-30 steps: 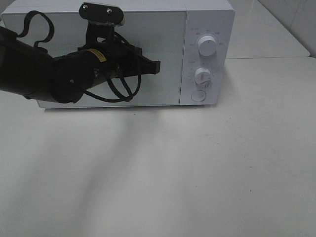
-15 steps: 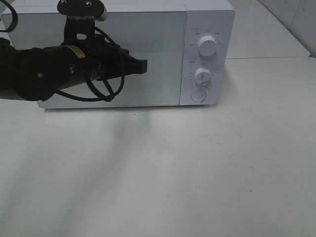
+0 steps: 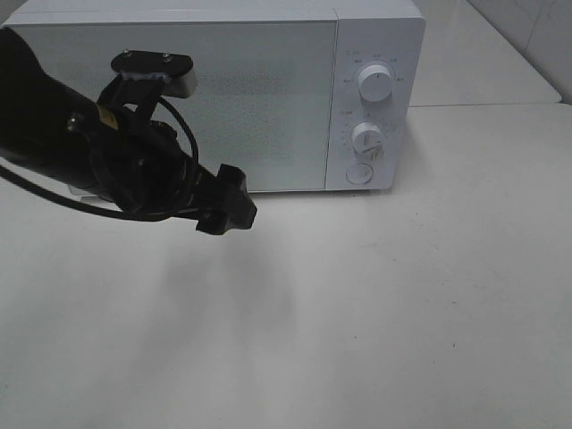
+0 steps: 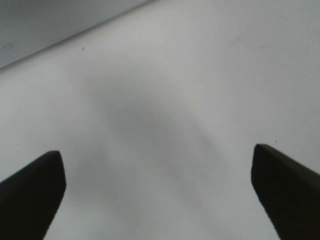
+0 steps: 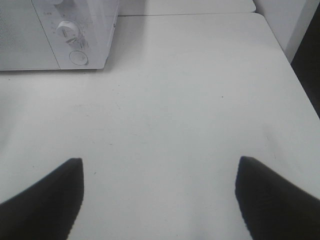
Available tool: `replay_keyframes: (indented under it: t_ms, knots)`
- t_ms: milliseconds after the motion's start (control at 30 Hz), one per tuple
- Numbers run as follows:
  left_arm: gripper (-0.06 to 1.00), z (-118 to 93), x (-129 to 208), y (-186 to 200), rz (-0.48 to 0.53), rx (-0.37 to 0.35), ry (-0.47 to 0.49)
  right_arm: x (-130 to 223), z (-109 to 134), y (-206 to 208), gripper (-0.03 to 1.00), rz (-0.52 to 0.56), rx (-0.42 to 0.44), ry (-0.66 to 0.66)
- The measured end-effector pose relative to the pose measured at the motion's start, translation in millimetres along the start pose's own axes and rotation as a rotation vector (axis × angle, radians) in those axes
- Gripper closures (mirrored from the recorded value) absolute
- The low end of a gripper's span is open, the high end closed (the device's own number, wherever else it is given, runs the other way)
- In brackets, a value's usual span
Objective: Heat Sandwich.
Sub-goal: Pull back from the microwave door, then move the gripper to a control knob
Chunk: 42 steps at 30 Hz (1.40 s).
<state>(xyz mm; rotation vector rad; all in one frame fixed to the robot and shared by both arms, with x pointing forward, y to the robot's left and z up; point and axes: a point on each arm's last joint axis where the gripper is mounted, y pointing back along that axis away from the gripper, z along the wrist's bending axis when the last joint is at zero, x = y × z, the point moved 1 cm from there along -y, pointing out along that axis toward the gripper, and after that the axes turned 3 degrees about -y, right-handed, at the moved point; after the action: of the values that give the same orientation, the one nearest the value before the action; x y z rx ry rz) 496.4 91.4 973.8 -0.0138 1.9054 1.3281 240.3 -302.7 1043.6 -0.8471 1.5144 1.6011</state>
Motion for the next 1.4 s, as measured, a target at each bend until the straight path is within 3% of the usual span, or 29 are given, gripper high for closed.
replay_keyframes:
  t_ms: [133,300,533,667,833,1133,1400]
  knots:
    - [-0.04,-1,10,21,0.121,-0.008,-0.116,0,0,0,0.21,0.0,0.0,0.0]
    - [-0.04,7,17,39,0.206,-0.037,-0.109,0,0,0,0.21,0.0,0.0,0.0]
    - [-0.04,54,27,80,0.285,-0.13,0.098,0,0,0,0.21,0.0,0.0,0.0]
    - [-0.04,69,33,96,0.313,-0.156,0.166,0,0,0,0.21,0.0,0.0,0.0]
    - [-0.04,94,48,130,0.349,-0.213,0.331,0,0,0,0.21,0.0,0.0,0.0]
    - [-0.04,104,67,179,0.303,-0.288,0.452,0,0,0,0.21,0.0,0.0,0.0]
    - [-0.04,90,102,196,0.273,-0.339,0.463,0,0,0,0.21,0.0,0.0,0.0]
